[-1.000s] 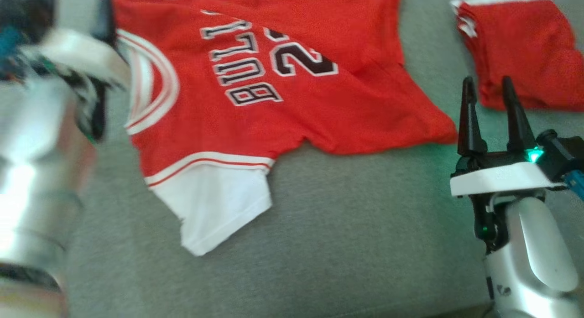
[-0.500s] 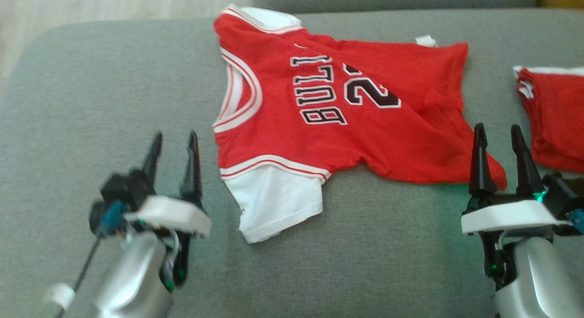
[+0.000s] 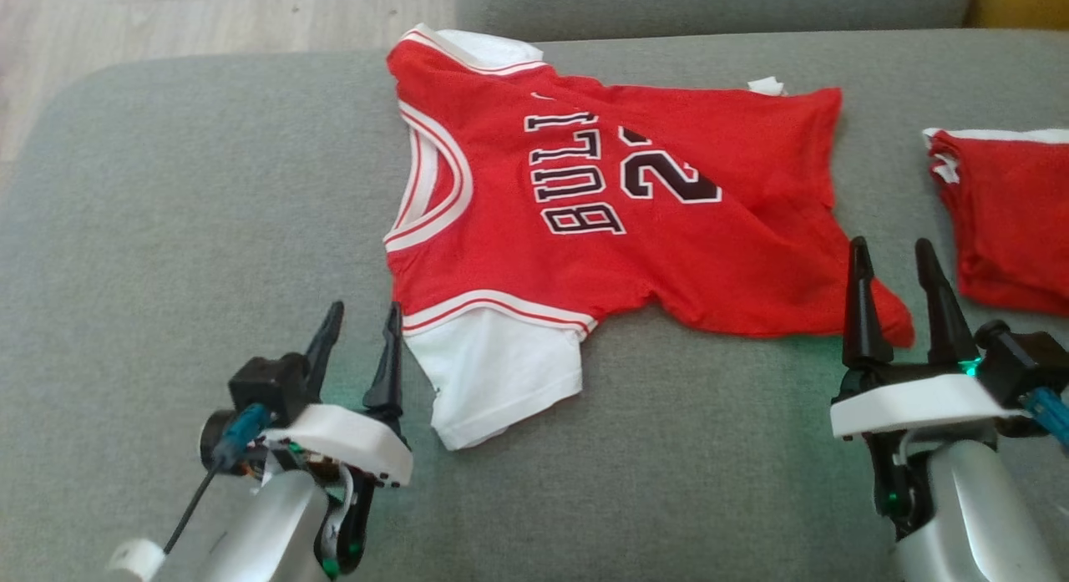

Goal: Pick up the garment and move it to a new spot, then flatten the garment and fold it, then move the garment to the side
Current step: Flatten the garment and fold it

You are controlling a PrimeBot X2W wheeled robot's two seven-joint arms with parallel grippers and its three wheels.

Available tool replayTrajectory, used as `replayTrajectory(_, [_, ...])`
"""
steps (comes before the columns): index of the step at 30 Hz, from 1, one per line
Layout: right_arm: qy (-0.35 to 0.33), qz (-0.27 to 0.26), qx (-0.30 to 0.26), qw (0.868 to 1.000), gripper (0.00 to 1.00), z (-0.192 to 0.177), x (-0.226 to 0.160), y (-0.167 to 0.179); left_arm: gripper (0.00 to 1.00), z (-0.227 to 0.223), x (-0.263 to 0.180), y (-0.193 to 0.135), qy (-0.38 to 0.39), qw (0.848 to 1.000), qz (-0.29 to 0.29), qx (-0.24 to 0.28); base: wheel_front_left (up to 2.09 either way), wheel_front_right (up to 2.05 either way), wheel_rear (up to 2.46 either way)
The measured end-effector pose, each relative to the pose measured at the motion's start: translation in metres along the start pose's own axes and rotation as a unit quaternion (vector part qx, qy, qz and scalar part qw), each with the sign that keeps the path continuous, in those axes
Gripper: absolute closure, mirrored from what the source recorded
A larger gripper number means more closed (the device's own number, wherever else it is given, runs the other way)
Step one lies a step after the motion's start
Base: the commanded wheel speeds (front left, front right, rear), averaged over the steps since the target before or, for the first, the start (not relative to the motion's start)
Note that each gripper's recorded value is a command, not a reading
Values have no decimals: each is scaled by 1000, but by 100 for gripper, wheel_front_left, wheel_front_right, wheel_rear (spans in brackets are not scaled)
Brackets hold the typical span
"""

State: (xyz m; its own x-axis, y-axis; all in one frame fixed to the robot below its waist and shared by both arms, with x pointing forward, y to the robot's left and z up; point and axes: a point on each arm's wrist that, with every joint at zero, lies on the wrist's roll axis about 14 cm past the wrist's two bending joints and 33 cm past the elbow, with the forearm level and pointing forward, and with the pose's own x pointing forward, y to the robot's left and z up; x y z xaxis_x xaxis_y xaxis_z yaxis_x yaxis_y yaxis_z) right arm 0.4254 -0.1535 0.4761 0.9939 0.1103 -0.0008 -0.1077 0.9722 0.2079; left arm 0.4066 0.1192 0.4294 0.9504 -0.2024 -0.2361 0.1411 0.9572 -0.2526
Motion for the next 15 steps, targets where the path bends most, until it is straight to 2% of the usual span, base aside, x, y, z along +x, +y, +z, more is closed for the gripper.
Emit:
replayTrajectory(7, [9,-8,-2,1000,0,-6,-5,-6,0,-36,10,-9,91,995,-24,16,0,0,0])
replayTrajectory(15, [19,-29,-2,999,0,-13,-6,-22,0,-56,38,9,157,986,-5,51,0,0,0])
